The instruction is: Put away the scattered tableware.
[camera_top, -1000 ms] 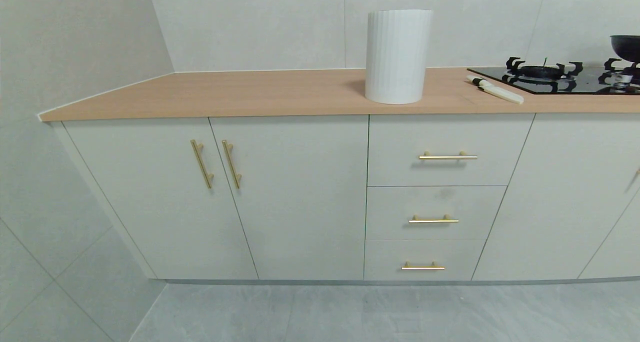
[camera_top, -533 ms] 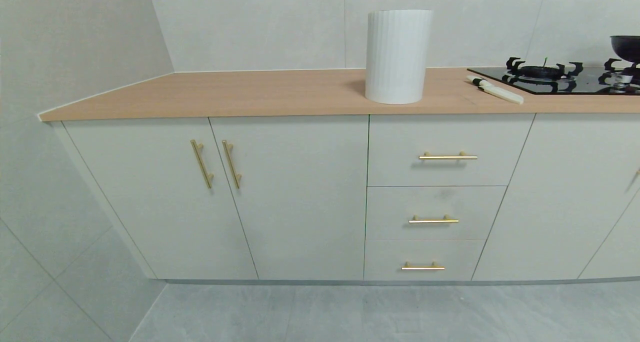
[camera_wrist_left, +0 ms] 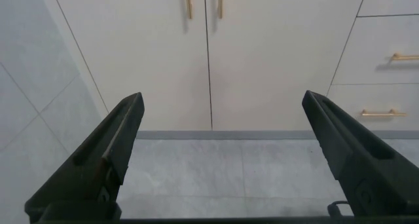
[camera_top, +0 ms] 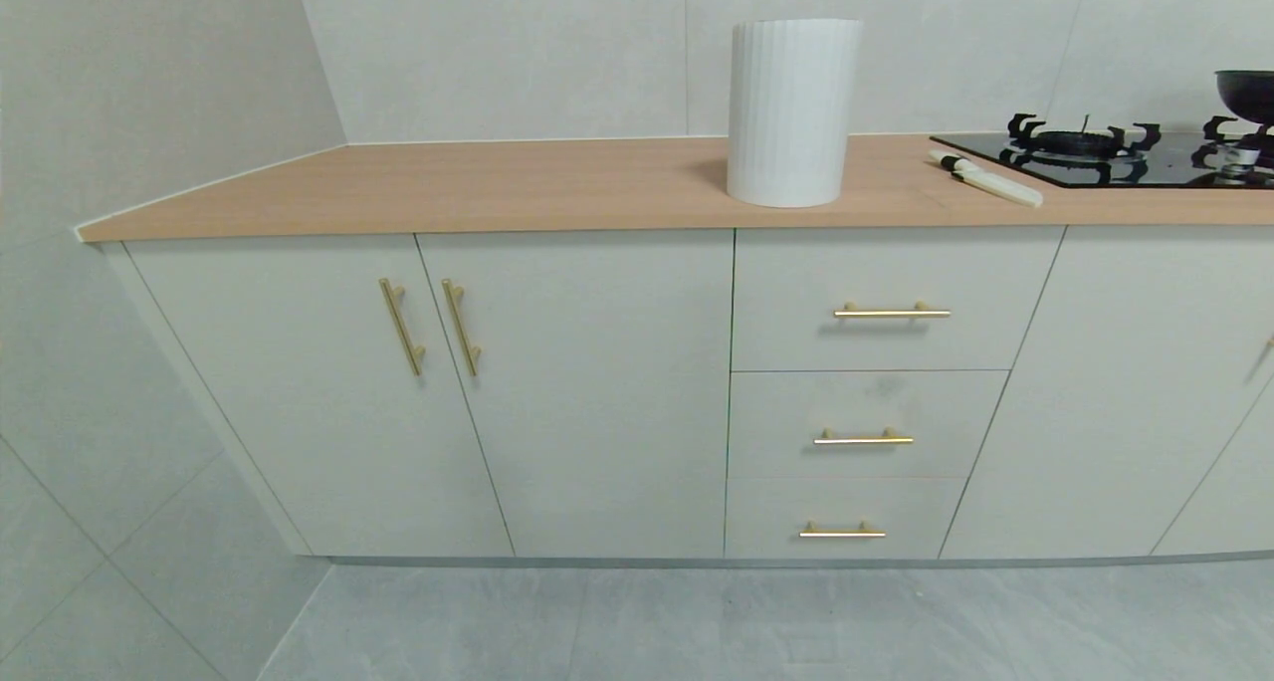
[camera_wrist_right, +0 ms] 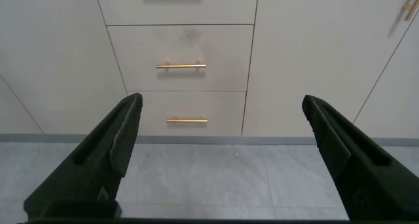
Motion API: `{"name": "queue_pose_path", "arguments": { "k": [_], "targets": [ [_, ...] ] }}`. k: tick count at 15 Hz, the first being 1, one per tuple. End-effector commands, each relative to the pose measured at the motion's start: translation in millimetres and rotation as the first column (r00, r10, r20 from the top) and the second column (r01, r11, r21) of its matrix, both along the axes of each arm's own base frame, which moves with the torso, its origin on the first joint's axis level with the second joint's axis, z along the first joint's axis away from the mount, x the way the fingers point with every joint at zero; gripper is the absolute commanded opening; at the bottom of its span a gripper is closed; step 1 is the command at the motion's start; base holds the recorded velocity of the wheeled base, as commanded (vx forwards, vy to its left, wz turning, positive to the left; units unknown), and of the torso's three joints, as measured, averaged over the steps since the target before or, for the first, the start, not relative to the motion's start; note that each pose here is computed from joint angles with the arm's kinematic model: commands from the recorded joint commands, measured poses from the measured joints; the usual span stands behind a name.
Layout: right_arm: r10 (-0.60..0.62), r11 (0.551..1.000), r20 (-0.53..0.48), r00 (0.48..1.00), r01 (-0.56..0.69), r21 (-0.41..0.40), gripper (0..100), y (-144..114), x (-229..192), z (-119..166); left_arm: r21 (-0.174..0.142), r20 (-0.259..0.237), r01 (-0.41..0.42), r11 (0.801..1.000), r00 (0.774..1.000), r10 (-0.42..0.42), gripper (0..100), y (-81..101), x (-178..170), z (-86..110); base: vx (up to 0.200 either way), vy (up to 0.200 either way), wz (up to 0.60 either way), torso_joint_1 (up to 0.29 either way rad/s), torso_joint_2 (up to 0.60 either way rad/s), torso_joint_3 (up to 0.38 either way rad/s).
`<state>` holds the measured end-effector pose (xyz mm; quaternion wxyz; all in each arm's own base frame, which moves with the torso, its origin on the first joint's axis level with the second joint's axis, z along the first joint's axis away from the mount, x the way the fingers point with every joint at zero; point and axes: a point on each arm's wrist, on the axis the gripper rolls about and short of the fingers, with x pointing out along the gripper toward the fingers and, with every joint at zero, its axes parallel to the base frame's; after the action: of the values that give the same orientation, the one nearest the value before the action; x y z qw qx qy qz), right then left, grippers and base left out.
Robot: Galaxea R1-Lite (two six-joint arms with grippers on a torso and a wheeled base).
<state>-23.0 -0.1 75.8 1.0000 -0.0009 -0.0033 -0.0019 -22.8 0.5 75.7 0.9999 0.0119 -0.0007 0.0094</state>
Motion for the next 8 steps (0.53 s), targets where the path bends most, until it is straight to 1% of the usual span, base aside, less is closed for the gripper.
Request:
{"name": "queue_pose_path", "arguments": {
  "k": [1,4,7,8],
  "targets": [
    [0.001,1.000,-0.004,1.000,-0.001,-0.001,100,0.0,0.2,0.0,-0.007,-0.002,0.000,1.000,1.000,0.000,100,0.0,0.1,0.0,0.000,0.000,0.00,0.000,0.00,0.000],
    [0.001,1.000,-0.004,1.000,-0.001,-0.001,100,0.0,0.2,0.0,-0.025,0.000,-0.001,1.000,1.000,0.001,100,0.0,0.1,0.2,0.000,0.000,0.00,0.000,0.00,0.000],
    [0.001,1.000,-0.007,1.000,-0.001,-0.001,100,0.0,0.3,-0.1,-0.030,0.000,-0.003,1.000,1.000,0.003,100,0.1,0.1,0.2,0.000,0.000,0.00,0.000,0.00,0.000],
    [0.001,1.000,-0.007,1.000,-0.001,-0.001,100,0.0,0.3,-0.1,-0.030,0.000,-0.004,1.000,1.000,0.004,100,0.1,0.1,0.2,0.200,0.000,0.00,0.002,0.00,0.002]
  ]
}}
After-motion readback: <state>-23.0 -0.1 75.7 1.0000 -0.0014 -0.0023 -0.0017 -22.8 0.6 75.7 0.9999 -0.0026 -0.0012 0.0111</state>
